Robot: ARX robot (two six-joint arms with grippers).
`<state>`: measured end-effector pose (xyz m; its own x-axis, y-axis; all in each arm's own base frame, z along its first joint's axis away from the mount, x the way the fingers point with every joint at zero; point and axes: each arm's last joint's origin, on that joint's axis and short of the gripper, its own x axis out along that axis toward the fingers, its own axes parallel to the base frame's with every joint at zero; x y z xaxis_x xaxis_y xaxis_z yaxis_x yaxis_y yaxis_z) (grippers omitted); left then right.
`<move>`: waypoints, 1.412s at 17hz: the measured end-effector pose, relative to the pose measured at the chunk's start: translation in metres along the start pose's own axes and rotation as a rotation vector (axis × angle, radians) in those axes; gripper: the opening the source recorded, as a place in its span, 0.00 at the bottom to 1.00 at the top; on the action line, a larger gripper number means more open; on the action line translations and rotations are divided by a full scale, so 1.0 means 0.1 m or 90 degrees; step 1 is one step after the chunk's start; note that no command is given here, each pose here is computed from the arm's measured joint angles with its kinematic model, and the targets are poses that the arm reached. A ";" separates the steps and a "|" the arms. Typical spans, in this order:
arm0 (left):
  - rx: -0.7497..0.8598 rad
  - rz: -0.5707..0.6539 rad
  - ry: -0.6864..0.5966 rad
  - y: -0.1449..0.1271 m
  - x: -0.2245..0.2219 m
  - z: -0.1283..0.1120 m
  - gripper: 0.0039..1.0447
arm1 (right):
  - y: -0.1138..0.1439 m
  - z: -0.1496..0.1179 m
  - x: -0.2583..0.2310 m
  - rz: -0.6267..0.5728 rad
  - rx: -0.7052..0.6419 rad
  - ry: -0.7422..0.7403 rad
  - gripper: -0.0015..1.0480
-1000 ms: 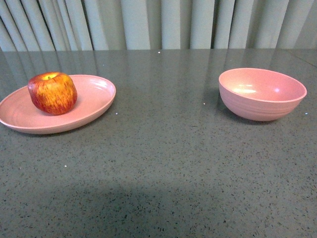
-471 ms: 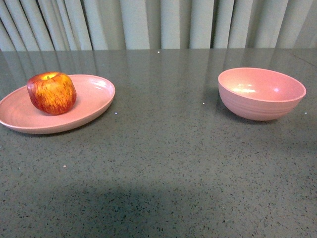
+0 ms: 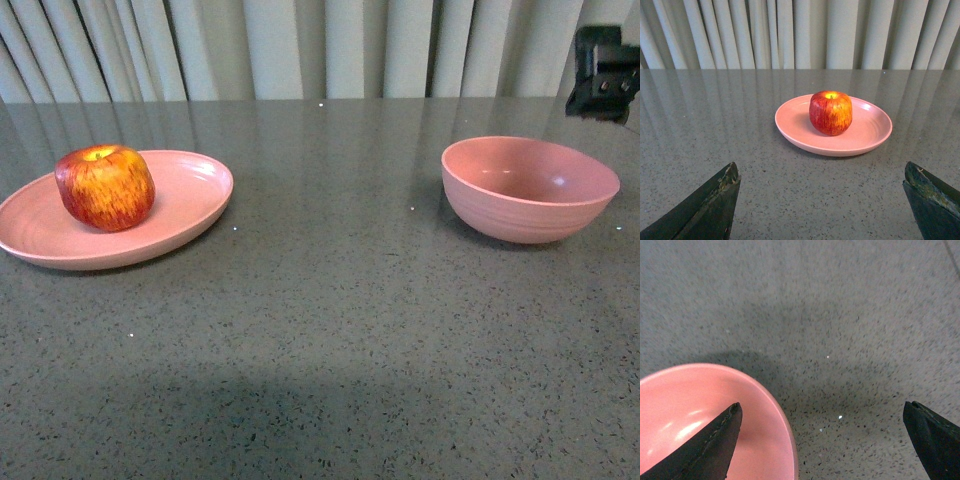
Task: Move apple from plate to bowl
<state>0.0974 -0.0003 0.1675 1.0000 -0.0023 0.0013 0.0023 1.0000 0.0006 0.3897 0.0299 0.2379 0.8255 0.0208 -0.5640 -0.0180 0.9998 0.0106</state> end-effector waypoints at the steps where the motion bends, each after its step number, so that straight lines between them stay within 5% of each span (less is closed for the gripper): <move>1: 0.000 0.000 0.000 0.00 0.00 0.00 0.94 | 0.00 -0.08 0.12 -0.002 0.004 0.029 0.94; 6: 0.000 0.000 0.000 0.00 0.00 0.00 0.94 | 0.03 -0.27 0.32 -0.004 0.023 0.086 0.94; 9: 0.000 0.000 0.000 0.00 0.00 0.00 0.94 | 0.08 -0.28 0.32 0.003 0.027 0.085 0.66; 11: 0.000 0.000 0.000 0.00 0.00 0.00 0.94 | 0.08 -0.28 0.31 0.010 0.032 0.091 0.19; 13: 0.000 0.000 0.000 0.00 0.00 0.00 0.94 | 0.08 -0.26 0.29 0.017 0.040 0.090 0.08; 20: 0.000 0.000 0.000 0.00 0.00 0.00 0.94 | 0.12 0.02 -0.16 0.051 0.043 0.033 0.03; 24: 0.000 0.000 0.000 0.00 0.00 0.00 0.94 | 0.54 0.29 -0.49 0.127 0.014 -0.013 0.03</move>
<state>0.0974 -0.0003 0.1674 1.0000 -0.0027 0.0010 0.0027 1.0000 0.0006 0.3642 0.0831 0.2898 0.8184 0.2188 -0.5314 -0.1707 0.9755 0.1388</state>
